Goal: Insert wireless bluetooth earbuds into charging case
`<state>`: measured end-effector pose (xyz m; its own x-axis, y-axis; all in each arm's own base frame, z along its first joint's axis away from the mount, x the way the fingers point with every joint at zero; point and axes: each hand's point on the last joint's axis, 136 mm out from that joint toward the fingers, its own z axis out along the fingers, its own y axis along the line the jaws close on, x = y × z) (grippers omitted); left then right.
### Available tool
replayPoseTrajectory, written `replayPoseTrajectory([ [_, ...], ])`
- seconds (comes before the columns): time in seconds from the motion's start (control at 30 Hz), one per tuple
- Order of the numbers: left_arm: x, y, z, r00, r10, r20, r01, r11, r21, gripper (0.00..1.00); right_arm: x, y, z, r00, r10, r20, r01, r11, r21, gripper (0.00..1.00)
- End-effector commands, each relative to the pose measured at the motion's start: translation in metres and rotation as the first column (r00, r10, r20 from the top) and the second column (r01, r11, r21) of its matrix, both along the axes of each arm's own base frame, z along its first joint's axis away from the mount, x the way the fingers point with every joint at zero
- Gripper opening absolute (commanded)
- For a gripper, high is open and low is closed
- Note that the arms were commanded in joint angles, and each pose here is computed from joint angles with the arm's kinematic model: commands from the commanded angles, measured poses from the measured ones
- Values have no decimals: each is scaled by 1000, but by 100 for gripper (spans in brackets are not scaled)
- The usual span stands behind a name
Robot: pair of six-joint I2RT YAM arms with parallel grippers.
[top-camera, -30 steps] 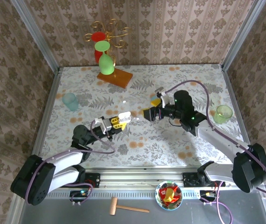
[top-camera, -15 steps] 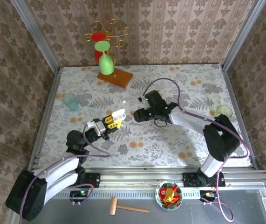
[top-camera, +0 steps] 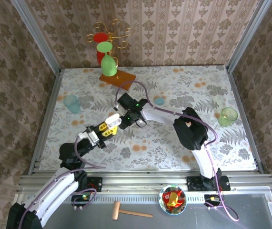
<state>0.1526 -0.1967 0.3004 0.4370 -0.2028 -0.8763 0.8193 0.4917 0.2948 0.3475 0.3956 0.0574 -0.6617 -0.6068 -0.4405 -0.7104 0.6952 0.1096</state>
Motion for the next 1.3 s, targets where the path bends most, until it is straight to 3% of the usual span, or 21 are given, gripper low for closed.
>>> replayPoseTrajectory([
  [0.0, 3, 0, -11, 999, 23, -24, -23, 999, 30, 2, -12, -12, -18, 996, 88, -31, -92, 978, -185, 50],
  [0.33, 1, -2, -14, 1000, 14, -26, -13, 999, 41, 2, -22, -2, -34, 977, 193, -94, -214, 913, -348, 49],
  [0.8, 1, -4, -16, 1000, 6, -30, -5, 999, 46, 2, -11, 1, -51, 979, 174, -103, -201, 891, -407, 43],
  [1.27, 1, -6, -18, 999, -1, -36, 3, 999, 50, 2, -5, -1, -56, 987, 134, -93, -162, 888, -430, 26],
])
